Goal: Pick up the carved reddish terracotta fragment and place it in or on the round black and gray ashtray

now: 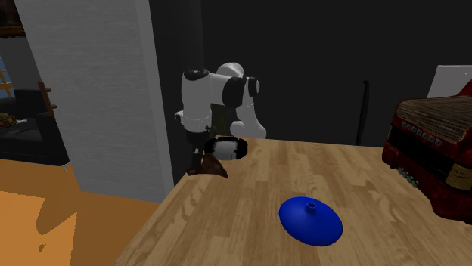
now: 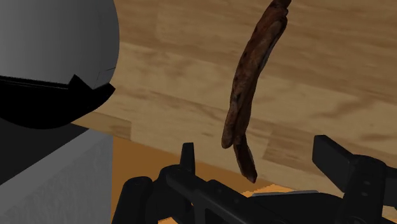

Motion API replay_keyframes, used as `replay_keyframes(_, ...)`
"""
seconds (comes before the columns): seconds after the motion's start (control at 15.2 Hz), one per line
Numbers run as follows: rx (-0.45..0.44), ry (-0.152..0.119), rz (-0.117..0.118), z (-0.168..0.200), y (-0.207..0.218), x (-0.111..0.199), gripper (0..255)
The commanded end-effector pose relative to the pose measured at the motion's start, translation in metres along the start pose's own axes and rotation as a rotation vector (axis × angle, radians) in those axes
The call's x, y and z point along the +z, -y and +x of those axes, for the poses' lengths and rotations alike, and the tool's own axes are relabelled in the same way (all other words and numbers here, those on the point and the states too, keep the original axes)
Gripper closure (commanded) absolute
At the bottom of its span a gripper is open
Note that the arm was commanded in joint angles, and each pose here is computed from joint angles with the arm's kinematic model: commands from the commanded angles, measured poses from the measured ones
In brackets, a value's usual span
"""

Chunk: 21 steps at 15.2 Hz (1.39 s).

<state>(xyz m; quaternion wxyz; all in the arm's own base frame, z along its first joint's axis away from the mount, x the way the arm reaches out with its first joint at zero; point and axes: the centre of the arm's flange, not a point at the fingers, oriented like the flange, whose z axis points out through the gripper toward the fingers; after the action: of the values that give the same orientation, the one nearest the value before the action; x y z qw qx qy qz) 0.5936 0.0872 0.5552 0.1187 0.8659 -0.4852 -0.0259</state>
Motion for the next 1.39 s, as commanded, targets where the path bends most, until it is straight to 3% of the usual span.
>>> replay_keyframes(0.0, 0.0, 0.0, 0.001, 0.0, 0.0, 0.004, 0)
replay_keyframes(0.4, 0.0, 0.0, 0.001, 0.0, 0.0, 0.004, 0)
replay_keyframes(0.46, 0.0, 0.0, 0.001, 0.0, 0.0, 0.004, 255)
replay_keyframes(1.06, 0.0, 0.0, 0.001, 0.0, 0.0, 0.004, 255)
replay_keyframes(1.32, 0.0, 0.0, 0.001, 0.001, -0.004, -0.017, 255)
